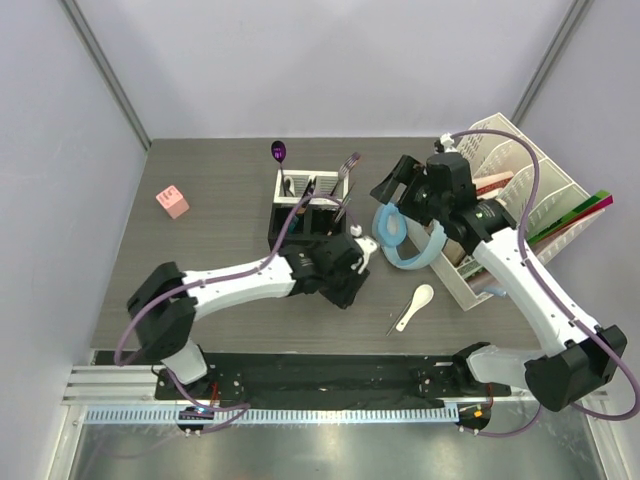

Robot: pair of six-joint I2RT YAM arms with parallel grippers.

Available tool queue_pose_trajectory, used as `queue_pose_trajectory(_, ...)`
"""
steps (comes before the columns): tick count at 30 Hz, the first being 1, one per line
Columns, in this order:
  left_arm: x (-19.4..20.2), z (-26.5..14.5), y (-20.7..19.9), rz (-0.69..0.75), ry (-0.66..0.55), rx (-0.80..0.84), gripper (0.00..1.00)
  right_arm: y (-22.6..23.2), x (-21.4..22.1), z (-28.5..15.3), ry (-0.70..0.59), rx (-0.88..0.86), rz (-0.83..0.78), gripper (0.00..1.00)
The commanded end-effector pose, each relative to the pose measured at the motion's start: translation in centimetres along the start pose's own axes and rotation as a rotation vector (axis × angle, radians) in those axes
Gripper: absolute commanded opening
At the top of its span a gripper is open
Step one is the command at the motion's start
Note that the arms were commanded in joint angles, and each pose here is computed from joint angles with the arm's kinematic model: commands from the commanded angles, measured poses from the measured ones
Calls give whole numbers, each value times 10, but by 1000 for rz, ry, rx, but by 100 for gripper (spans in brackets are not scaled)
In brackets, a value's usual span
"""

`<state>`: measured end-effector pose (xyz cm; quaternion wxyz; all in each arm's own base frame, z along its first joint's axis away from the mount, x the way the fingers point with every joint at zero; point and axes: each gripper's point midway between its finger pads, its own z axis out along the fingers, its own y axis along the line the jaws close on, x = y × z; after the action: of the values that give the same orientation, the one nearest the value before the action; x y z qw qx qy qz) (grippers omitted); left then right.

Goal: Sort the eating utensils into containers
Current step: Pick up the spoon from the center of the board.

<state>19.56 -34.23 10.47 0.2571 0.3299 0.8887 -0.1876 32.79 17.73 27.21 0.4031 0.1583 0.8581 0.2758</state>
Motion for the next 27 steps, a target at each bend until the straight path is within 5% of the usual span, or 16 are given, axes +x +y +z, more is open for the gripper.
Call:
queue_pose_trajectory(1,0,6,-38,77,87,181,41,8,-32,-17,-111,12,13,87)
queue_pose_trajectory(11,-9,44,-102,196,123,290,42,-24,-50,-54,-179,103,40,89)
queue_pose_trajectory(20,-40,70,-116,317,136,295,42,-47,-65,-84,-253,174,21,90)
queue_pose_trajectory(27,-26,103,-129,309,217,313,43,-55,-69,-82,-227,177,29,91)
